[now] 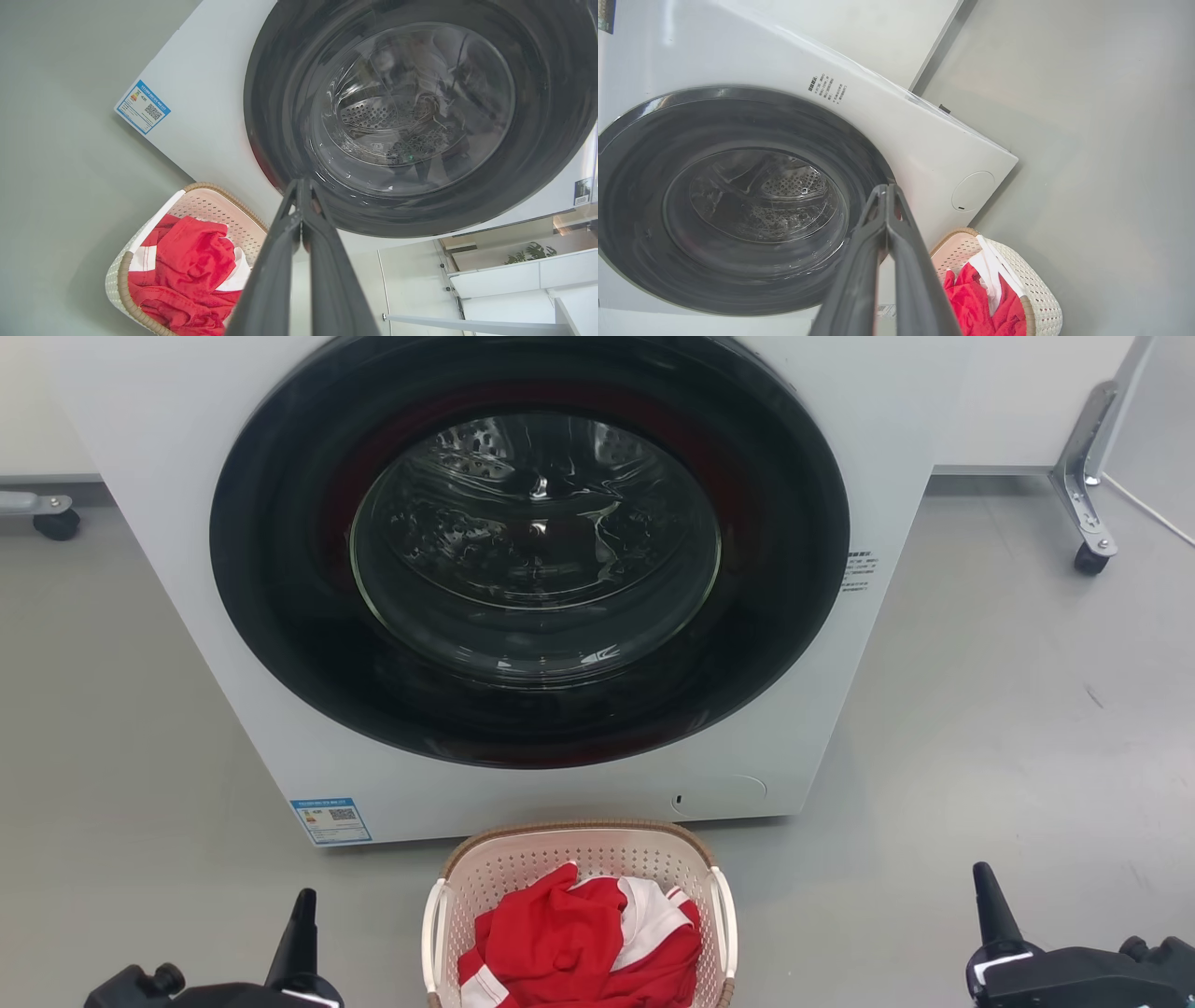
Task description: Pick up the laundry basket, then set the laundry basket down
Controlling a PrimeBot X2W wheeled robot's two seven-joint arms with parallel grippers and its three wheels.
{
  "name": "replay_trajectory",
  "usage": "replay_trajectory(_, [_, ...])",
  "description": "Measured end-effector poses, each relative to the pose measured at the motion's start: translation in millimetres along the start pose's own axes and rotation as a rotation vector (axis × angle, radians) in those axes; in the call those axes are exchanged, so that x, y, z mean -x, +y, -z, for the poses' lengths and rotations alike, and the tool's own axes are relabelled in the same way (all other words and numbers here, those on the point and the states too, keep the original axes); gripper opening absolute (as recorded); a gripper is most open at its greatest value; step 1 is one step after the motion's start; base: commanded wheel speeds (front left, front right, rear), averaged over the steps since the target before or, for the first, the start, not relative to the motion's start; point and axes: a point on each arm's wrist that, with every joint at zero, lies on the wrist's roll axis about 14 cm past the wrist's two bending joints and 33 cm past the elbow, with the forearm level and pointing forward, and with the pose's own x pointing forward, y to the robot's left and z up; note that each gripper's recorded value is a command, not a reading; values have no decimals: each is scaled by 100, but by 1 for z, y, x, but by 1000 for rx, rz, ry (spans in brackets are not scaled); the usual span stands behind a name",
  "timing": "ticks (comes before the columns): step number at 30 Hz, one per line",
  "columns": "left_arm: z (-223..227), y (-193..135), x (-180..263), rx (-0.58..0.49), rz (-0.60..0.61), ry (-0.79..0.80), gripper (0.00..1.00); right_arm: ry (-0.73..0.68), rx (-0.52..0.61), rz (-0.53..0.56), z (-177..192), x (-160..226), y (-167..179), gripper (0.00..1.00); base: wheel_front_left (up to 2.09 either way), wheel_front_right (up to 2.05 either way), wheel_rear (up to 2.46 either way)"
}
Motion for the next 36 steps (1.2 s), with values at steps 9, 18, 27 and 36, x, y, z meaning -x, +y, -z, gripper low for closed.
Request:
replay_trajectory(9, [-5,-5,-3,130,27,0,0,-8,-133,-5,-8,0,-3,0,0,0,0])
replay_trajectory(18, [-12,-11,-7,259,59,-4,0,-28,-265,-29,-19,-2,-1,0,0,0,0])
replay_trajectory(27, [-22,-20,-10,405,113,-14,0,-50,-407,-59,-31,-1,-2,0,0,0,0])
replay_trajectory(36, [-31,-27,-12,515,157,-25,0,-73,-520,-104,-43,-2,3,0,0,0,0])
